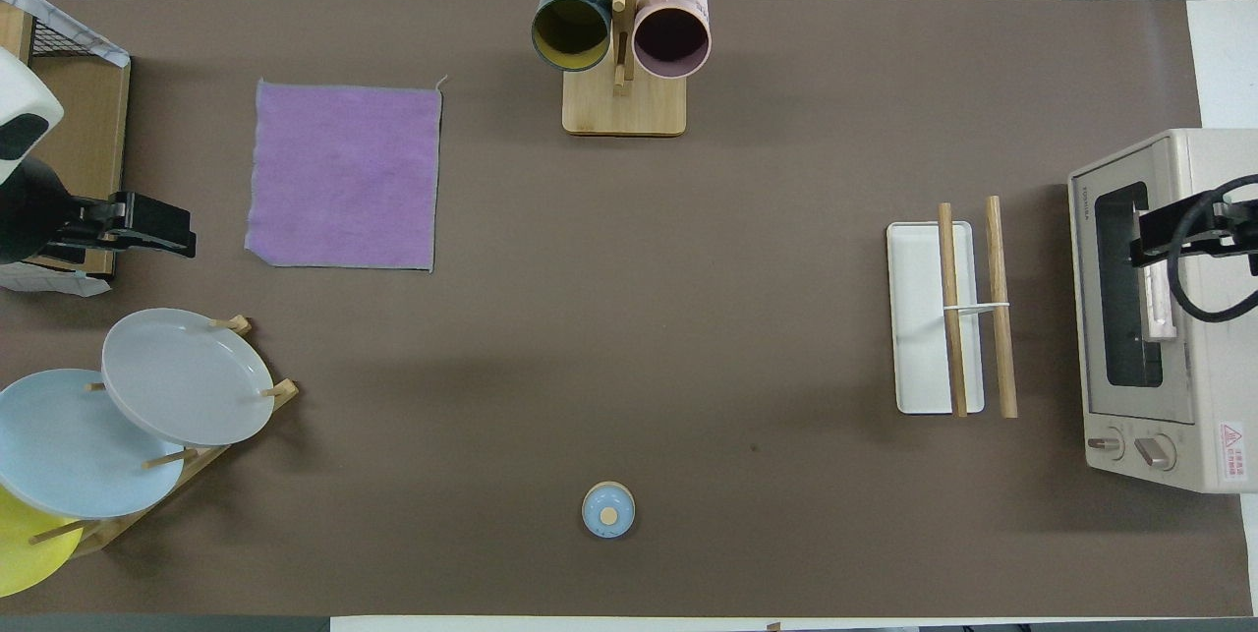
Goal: Fold towel and hang on rack
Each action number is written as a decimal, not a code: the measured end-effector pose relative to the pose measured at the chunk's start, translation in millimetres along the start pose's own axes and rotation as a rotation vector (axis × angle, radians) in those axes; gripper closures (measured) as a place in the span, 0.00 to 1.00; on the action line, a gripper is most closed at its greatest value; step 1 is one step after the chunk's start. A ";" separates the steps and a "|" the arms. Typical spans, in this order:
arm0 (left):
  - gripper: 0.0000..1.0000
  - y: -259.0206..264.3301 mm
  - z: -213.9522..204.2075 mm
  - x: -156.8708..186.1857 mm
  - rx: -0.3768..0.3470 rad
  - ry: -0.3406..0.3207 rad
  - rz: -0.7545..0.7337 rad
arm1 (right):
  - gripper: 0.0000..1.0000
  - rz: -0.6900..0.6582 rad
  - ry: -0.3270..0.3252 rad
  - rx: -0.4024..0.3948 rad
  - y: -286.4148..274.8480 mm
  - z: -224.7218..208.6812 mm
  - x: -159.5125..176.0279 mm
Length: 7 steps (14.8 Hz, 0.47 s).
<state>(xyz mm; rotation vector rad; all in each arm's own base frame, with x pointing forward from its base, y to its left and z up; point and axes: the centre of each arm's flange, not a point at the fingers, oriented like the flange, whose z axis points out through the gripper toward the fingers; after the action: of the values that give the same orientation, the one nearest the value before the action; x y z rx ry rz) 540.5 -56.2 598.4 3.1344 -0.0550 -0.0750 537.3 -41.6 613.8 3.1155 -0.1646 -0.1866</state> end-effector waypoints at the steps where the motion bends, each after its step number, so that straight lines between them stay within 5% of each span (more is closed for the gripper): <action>1: 0.00 0.0 0.0 0.0 0.000 0.000 0.000 | 0.00 0.000 0.000 0.000 -0.1 0.0 0.0; 7: 0.00 0.0 -0.5 -0.3 0.000 0.001 0.000 | 0.00 -0.002 0.000 0.000 -1.3 0.0 0.0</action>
<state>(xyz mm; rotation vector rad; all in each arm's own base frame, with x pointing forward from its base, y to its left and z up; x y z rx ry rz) 540.2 -56.2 598.9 3.1345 -0.0550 -0.0736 537.4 -40.4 613.8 3.1161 -0.1611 -0.1865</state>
